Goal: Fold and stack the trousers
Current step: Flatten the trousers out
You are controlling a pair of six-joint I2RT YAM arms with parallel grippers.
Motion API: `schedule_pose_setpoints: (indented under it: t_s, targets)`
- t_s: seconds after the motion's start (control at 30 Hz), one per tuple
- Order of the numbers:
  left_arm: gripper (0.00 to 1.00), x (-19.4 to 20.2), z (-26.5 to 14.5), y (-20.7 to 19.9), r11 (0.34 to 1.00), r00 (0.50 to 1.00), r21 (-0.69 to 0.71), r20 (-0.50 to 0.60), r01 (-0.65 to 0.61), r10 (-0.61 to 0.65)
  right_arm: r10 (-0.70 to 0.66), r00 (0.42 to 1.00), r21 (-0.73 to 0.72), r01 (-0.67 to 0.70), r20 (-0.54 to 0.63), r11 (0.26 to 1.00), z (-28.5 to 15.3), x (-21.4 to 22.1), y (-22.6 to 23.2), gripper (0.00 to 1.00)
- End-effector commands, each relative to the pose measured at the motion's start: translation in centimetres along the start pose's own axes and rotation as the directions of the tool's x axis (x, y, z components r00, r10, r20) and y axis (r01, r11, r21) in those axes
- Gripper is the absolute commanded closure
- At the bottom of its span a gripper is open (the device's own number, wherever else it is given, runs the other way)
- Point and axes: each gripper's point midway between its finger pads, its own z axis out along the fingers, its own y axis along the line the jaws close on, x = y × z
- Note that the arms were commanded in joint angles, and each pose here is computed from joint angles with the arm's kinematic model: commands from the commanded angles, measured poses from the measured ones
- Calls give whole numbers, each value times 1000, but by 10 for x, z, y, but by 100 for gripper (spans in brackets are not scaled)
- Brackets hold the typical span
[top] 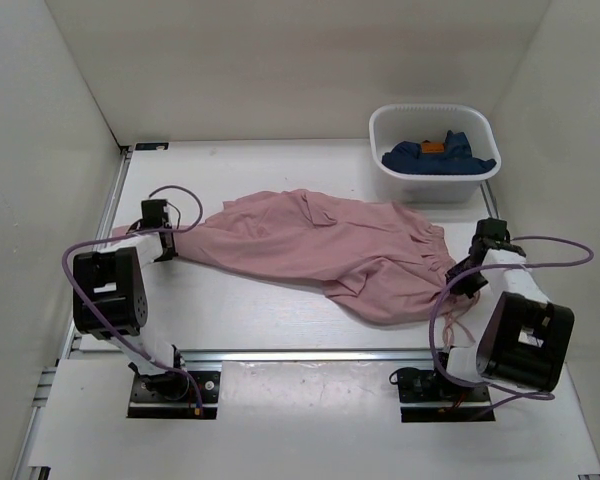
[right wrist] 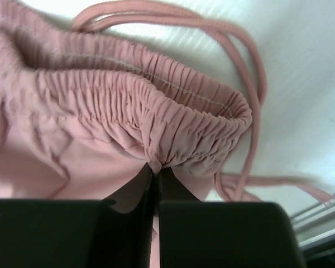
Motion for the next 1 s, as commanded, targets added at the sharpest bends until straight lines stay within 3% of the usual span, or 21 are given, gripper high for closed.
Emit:
schedule_pose_setpoints:
  t_s: [0.0, 0.13, 0.2, 0.3, 0.4, 0.43, 0.53, 0.73, 0.97]
  targets:
    - [86, 2, -10, 5, 1000, 1000, 0, -21, 5, -5, -70, 998, -39, 70, 7, 997, -28, 2, 1, 100]
    - [86, -95, -92, 29, 995, 961, 40, 260, 89, -96, -144, 989, -99, 146, 29, 984, -58, 19, 1, 100]
    - [86, -147, -133, 13, 993, 917, 103, 386, 62, -98, -173, 984, -104, 175, 30, 979, -68, 30, -6, 100]
    - [86, -187, -158, -18, 986, 906, 166, 419, -5, -66, -182, 982, -115, 186, 48, 976, -72, 35, -12, 100]
    - [86, -166, -135, -59, 977, 956, 188, 291, -99, 41, -193, 981, -101, 195, 28, 976, -73, 40, -17, 100]
    - [76, -154, -118, -43, 993, 968, 78, 242, -85, 63, -193, 981, -101, 195, 28, 976, -73, 40, -17, 97]
    - [3, -119, -70, -20, 997, 995, 45, 82, -57, 54, -193, 981, -130, 195, 32, 972, -72, 38, -9, 93]
    - [0, -127, -21, 36, 975, 990, 171, -28, 142, -139, -215, 977, -142, 214, 14, 966, -65, 44, -10, 93]
    - [0, -97, 14, 41, 969, 979, 168, -123, 179, -159, -235, 972, -141, 232, -7, 963, -59, 54, -18, 93]
